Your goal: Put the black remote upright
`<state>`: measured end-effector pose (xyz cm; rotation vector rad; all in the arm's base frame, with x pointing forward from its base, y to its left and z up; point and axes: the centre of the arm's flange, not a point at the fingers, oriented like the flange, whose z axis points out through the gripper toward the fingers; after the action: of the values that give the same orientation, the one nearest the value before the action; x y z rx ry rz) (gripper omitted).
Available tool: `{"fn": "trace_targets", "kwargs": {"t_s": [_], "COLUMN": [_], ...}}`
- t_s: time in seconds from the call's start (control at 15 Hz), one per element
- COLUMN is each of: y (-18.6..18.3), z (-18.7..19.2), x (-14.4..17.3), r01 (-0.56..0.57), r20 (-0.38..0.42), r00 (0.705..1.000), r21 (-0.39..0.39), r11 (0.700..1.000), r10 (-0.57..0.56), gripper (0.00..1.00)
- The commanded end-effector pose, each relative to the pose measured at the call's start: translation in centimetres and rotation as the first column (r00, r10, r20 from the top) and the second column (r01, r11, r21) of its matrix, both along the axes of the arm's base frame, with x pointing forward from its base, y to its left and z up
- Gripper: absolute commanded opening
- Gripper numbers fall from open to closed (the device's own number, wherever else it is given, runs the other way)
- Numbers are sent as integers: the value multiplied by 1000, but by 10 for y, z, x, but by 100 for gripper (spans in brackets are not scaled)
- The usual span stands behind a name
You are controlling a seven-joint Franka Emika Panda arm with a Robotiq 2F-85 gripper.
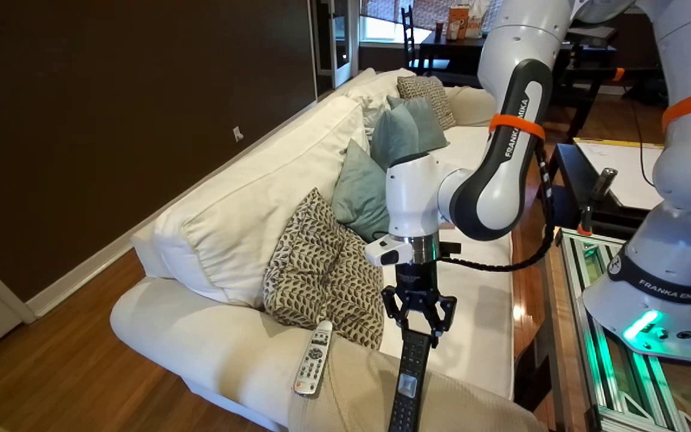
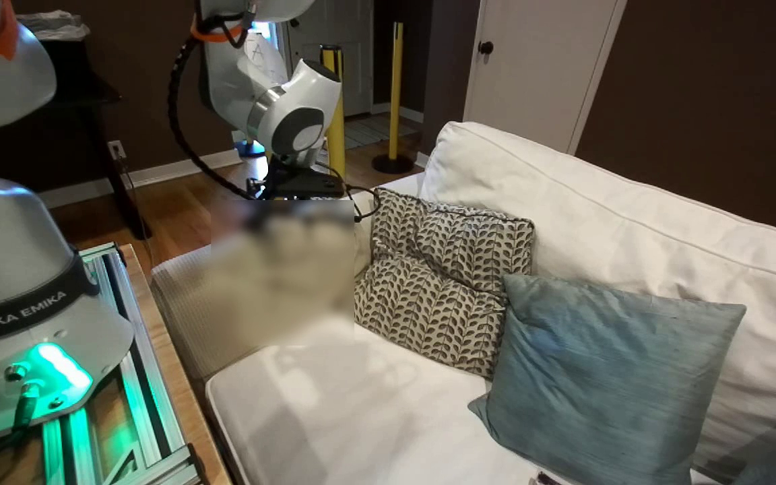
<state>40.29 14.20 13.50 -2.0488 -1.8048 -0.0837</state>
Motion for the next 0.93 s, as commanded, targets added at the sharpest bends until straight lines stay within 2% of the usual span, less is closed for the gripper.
{"fn": "trace_targets", "kwargs": {"t_s": [0.0,0.53,0.87], "y": [5,7,14], "z": [-13,-31,-42], "x": [0,3,13], "r01": [-5,2,-15], "r20": [20,3,40], "r00": [1000,1000,999], "r21": [-70,-177,-234], "r11": [998,984,972], "r10": [6,-1,25], "gripper": [33,33,33]}}
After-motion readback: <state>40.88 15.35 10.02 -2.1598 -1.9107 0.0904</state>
